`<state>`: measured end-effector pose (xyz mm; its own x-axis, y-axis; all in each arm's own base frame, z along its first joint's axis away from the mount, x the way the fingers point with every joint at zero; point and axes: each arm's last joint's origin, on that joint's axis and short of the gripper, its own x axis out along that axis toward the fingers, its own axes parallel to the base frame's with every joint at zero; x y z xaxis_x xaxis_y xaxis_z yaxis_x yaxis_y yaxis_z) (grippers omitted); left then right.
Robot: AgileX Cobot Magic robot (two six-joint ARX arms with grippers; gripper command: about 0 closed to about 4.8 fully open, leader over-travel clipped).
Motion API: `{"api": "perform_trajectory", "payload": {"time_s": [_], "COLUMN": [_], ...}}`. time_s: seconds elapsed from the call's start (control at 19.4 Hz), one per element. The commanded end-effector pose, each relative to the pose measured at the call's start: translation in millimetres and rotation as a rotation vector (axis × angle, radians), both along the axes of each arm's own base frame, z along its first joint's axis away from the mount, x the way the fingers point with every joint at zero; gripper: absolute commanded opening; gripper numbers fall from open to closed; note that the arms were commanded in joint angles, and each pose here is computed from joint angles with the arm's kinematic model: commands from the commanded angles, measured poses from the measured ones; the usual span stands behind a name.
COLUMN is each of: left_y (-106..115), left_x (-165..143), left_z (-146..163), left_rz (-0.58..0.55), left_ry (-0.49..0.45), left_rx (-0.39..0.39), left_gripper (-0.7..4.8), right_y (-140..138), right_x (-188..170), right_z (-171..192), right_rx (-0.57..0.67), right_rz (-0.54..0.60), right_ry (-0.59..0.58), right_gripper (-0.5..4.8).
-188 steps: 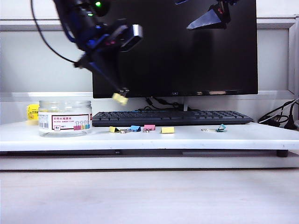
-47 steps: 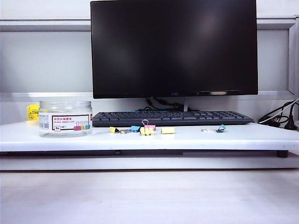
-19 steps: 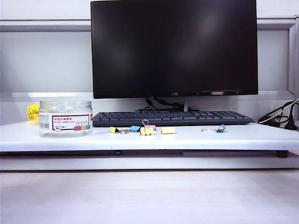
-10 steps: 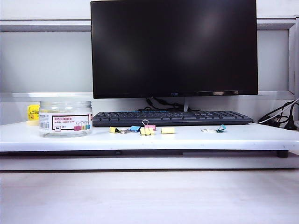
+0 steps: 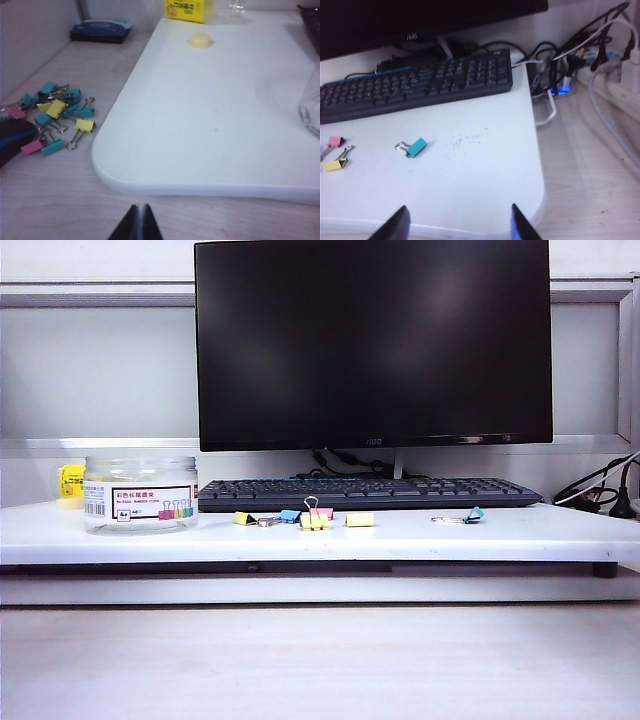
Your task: Take the clips out of the round transparent plastic box and place them on the table.
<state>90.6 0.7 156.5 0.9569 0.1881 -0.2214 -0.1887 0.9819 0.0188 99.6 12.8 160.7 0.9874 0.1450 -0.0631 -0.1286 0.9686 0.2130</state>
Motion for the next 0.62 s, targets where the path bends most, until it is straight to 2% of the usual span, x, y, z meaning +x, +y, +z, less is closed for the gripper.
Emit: {"api": "perform_trajectory", "payload": {"time_s": [0.05, 0.21, 0.62], "left_y": [0.4, 0.4, 0.4], "left_x": [0.1, 0.1, 0.1], "left_z": [1.8, 1.8, 1.8], "left_rz": [0.004, 0.004, 0.004], "left_ry": [-0.017, -0.017, -0.017], "left_rx": [0.000, 0.000, 0.000], "left_gripper": [0.22, 0.22, 0.22], "right_y": [-3.2, -5.7, -6.0], "right_x": [-1.2, -2.7, -2.7], "right_z": [3.7, 6.4, 6.4], "right_rx": [0.006, 0.009, 0.009], "right_rz": [-0.031, -0.056, -0.059], "right_ry": [-0.040, -0.072, -0.072], "right_gripper": [2.60, 2.60, 2.60]}}
